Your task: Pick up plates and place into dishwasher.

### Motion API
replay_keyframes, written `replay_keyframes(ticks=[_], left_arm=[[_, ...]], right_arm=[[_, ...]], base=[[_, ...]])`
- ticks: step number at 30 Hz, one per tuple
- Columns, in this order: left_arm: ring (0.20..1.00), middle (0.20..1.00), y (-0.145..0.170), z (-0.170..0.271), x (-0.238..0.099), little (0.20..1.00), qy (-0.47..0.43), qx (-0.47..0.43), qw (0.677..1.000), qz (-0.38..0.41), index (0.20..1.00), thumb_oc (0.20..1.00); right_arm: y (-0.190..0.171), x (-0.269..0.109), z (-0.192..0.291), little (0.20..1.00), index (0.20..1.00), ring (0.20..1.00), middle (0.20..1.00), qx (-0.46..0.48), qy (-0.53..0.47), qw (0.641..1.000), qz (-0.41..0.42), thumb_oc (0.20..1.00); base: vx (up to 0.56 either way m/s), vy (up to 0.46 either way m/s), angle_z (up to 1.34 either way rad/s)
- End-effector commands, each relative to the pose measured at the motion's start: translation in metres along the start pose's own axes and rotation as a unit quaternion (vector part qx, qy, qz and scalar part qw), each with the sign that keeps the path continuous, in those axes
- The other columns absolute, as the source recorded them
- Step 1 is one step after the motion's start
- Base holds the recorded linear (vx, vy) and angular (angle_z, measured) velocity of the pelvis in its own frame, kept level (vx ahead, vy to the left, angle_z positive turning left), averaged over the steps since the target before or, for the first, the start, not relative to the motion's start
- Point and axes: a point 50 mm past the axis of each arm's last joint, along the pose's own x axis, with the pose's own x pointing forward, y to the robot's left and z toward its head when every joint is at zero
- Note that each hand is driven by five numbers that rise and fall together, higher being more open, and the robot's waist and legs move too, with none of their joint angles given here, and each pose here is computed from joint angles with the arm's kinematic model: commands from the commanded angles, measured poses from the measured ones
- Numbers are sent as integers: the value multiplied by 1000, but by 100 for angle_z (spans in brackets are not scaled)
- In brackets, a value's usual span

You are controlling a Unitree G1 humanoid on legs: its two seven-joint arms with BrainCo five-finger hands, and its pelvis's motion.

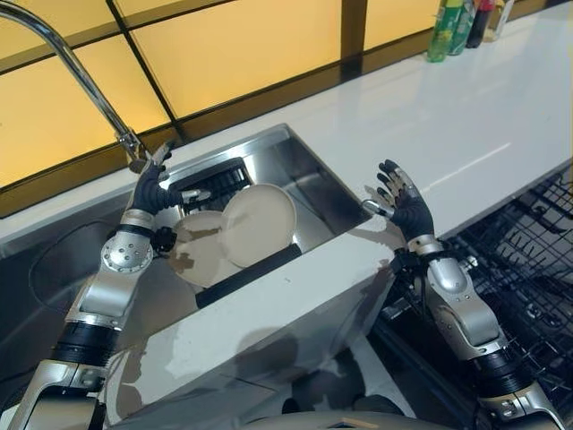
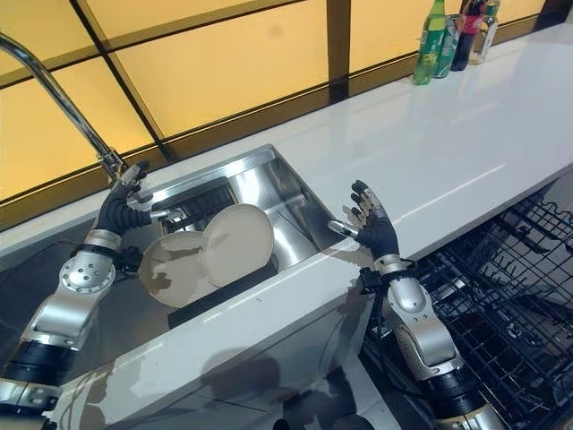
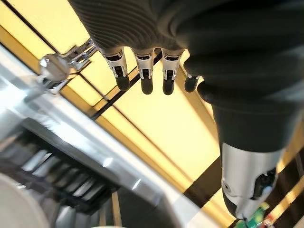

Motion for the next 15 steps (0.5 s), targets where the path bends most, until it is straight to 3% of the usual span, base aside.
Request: replay_keyframes(ticks=[1, 8, 15], left_arm=[[1000, 1000, 21, 10, 12, 1000, -15, 48, 999, 14, 1000, 1000], [1000, 1000, 12, -6, 12, 1000, 24, 22, 997, -67, 1000, 1000], [1000, 1000, -1, -3, 13, 1000, 13, -107, 981, -163, 1000, 1000]], right_arm=[[-3, 2, 27, 1000, 1000, 1000, 1000, -5, -62, 998, 9, 1000], [-7, -2, 26, 1000, 1000, 1000, 1000, -15, -56, 998, -1, 1000], [-9, -4, 24, 1000, 1000, 1000, 1000, -24, -54, 998, 0, 1000]], base=[[36, 91, -5], [28, 80, -10], [10, 52, -13]])
